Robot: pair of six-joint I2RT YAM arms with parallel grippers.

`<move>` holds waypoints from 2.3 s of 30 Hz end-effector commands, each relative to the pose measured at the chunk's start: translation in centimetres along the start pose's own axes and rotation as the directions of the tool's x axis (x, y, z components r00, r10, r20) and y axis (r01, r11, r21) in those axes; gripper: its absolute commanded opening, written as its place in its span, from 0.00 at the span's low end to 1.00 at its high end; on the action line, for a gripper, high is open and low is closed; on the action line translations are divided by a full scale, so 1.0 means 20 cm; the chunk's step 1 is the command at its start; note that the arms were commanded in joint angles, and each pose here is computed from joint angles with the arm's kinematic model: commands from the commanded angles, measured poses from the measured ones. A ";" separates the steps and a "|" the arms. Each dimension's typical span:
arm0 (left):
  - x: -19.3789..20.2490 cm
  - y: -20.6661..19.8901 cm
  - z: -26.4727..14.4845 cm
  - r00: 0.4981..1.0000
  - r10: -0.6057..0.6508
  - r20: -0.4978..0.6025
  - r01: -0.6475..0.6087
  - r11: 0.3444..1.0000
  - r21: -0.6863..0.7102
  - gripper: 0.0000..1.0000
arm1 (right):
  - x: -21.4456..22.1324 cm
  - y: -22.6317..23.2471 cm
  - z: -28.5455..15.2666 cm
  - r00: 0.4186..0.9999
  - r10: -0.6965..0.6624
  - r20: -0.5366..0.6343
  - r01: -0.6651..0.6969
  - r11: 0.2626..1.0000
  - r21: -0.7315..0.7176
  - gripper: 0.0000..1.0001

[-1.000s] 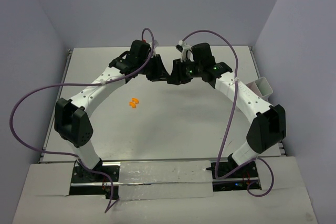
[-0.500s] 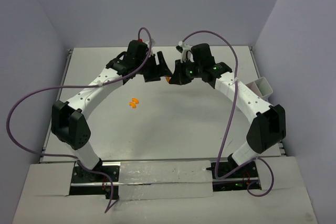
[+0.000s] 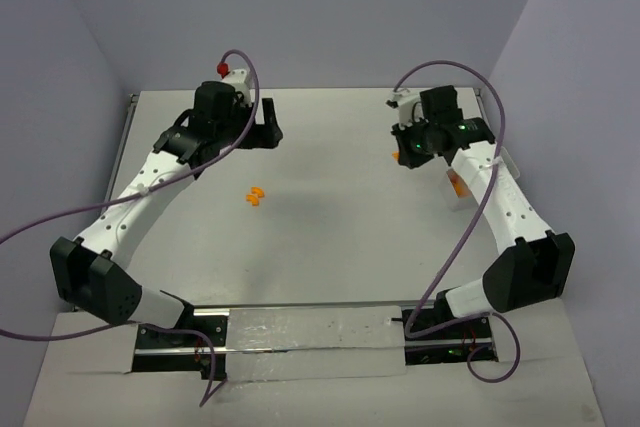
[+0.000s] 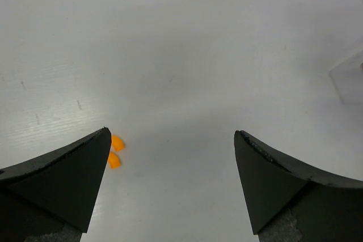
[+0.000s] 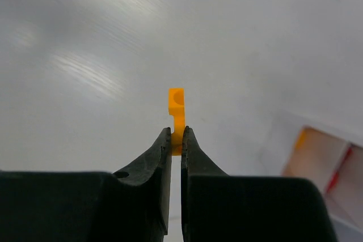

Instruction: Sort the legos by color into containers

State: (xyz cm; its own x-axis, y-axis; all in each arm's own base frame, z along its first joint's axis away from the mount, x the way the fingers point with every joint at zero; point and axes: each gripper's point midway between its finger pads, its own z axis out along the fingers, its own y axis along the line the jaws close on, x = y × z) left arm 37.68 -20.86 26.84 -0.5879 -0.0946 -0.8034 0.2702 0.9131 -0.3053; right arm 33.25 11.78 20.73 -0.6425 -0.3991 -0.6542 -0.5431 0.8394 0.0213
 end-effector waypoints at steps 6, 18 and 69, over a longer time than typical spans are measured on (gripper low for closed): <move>0.13 0.11 0.01 0.938 0.343 -0.055 -0.343 0.939 0.002 0.99 | 0.58 -0.61 -0.24 0.921 0.082 -0.381 0.048 0.947 0.319 0.00; 0.29 0.32 0.10 0.929 0.314 -0.196 -0.339 0.935 -0.108 0.99 | 0.64 -0.84 -0.08 0.875 0.198 -0.442 -0.013 0.922 0.387 0.01; 0.92 0.60 0.31 0.769 0.404 -0.496 -0.342 0.915 0.214 0.81 | 0.09 -0.34 -0.02 0.971 0.181 -0.155 -0.157 0.976 0.153 1.00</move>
State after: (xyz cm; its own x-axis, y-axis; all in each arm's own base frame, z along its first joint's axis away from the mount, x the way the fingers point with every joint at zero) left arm 34.41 -12.81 5.36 -0.7554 0.4696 -0.4569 0.5605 0.8243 -0.0795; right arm 35.67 4.64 18.79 -0.8247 -0.3026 -0.4778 -0.3448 0.9387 0.0005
